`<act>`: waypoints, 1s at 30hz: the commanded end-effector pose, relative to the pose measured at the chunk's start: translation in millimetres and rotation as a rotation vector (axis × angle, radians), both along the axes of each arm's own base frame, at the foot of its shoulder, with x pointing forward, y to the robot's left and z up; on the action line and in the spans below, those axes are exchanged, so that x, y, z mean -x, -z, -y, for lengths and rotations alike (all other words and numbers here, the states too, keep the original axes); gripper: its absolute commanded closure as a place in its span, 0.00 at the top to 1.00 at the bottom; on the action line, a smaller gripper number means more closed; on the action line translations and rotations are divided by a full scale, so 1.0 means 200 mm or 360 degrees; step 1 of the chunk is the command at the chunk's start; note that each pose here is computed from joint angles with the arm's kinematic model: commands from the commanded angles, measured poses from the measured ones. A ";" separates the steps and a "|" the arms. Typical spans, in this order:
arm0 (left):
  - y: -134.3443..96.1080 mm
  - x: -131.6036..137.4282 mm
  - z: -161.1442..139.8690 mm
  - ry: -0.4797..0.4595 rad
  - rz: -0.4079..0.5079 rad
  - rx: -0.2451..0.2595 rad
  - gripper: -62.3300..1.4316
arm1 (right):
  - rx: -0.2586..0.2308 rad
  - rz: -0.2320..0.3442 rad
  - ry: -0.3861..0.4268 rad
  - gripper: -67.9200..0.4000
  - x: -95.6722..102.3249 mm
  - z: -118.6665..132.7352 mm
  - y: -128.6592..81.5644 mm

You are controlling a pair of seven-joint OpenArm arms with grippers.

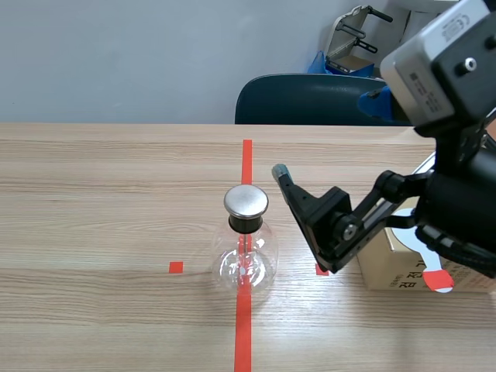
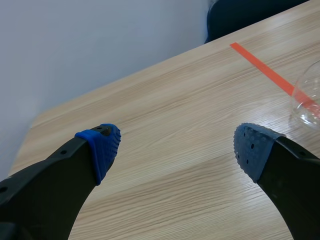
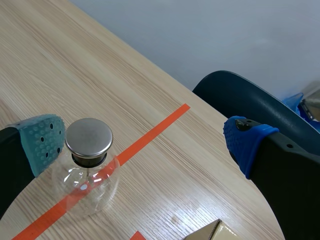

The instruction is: Do the electroscope experiment

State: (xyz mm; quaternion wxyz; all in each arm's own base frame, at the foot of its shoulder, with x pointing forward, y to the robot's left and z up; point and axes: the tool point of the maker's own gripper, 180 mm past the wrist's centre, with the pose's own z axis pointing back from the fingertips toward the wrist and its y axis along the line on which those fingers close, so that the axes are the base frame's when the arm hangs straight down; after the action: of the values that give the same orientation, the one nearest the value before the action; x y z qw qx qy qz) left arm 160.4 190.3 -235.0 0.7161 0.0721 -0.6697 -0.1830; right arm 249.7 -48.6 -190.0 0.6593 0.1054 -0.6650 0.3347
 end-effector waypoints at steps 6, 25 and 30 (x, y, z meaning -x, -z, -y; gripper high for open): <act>-0.10 0.01 0.04 -0.0144 0.0127 0.0062 0.80 | -0.0013 0.0048 0.0011 1.00 -0.01 0.02 -0.03; -0.19 -0.15 0.03 -0.0331 0.0242 0.0102 0.79 | -0.0028 0.0052 0.0015 1.00 -0.01 0.01 -0.04; -0.15 -0.19 0.11 -0.0173 0.0155 0.0115 0.79 | -0.0028 0.0052 0.0015 1.00 -0.01 0.01 -0.04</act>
State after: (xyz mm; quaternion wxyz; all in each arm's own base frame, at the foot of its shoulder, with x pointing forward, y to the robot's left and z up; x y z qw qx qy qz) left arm 198.1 172.4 -210.9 0.6999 0.0965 -0.6987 -0.1124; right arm 250.3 -48.8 -187.7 0.6556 0.1050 -0.6701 0.3319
